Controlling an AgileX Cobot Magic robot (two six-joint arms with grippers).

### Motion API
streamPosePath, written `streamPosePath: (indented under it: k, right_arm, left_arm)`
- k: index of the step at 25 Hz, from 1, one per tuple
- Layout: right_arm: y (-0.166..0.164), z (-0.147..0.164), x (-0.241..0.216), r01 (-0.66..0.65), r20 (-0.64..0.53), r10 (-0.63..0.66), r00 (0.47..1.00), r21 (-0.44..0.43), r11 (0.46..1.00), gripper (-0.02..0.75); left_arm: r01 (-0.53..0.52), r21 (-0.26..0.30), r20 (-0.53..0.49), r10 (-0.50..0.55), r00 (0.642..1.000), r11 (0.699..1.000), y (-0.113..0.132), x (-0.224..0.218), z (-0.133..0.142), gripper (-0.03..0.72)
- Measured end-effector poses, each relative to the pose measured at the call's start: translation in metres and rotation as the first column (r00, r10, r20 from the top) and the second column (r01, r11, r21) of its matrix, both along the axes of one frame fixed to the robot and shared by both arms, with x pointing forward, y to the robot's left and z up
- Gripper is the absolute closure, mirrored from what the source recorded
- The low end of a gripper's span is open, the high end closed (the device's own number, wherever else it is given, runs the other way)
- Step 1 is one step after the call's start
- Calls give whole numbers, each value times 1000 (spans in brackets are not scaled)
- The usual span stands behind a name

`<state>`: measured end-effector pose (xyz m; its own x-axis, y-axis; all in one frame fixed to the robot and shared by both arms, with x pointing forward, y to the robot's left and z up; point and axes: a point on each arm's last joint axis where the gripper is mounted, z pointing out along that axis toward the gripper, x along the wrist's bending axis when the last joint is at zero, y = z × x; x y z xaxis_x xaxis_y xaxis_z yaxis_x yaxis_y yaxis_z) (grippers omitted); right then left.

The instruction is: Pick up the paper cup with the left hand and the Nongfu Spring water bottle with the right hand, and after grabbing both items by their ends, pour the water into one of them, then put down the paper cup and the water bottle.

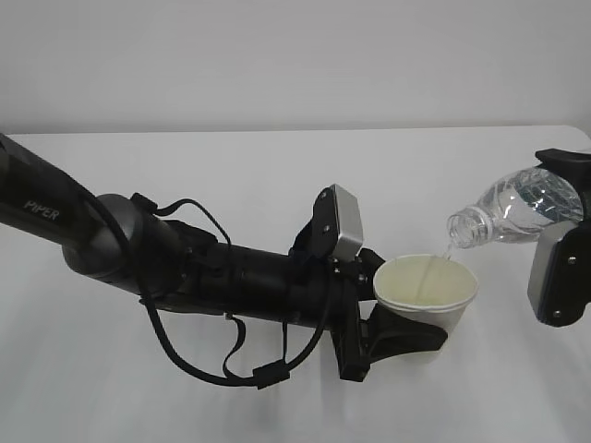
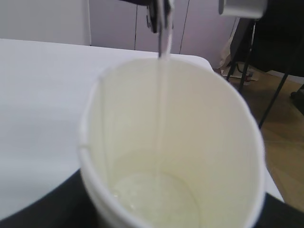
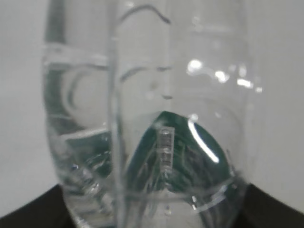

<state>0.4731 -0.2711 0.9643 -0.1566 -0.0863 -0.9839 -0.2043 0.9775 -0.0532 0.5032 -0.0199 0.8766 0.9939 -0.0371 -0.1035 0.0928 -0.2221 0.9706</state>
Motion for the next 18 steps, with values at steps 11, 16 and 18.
streamPosePath:
  k: [11, 16, 18]
  right_arm:
    - [0, 0, 0, 0, 0, 0, 1000, 0, 1000, 309]
    - [0, 0, 0, 0, 0, 0, 1000, 0, 1000, 308]
    - [0, 0, 0, 0, 0, 0, 1000, 0, 1000, 308]
  left_arm:
    - [1, 2, -5, -1, 1000, 1000, 0, 0, 0, 258]
    - [-3, 8, -6, 3, 1000, 1000, 0, 0, -1, 258]
    - [-7, 16, -4, 7, 1000, 1000, 0, 1, -1, 258]
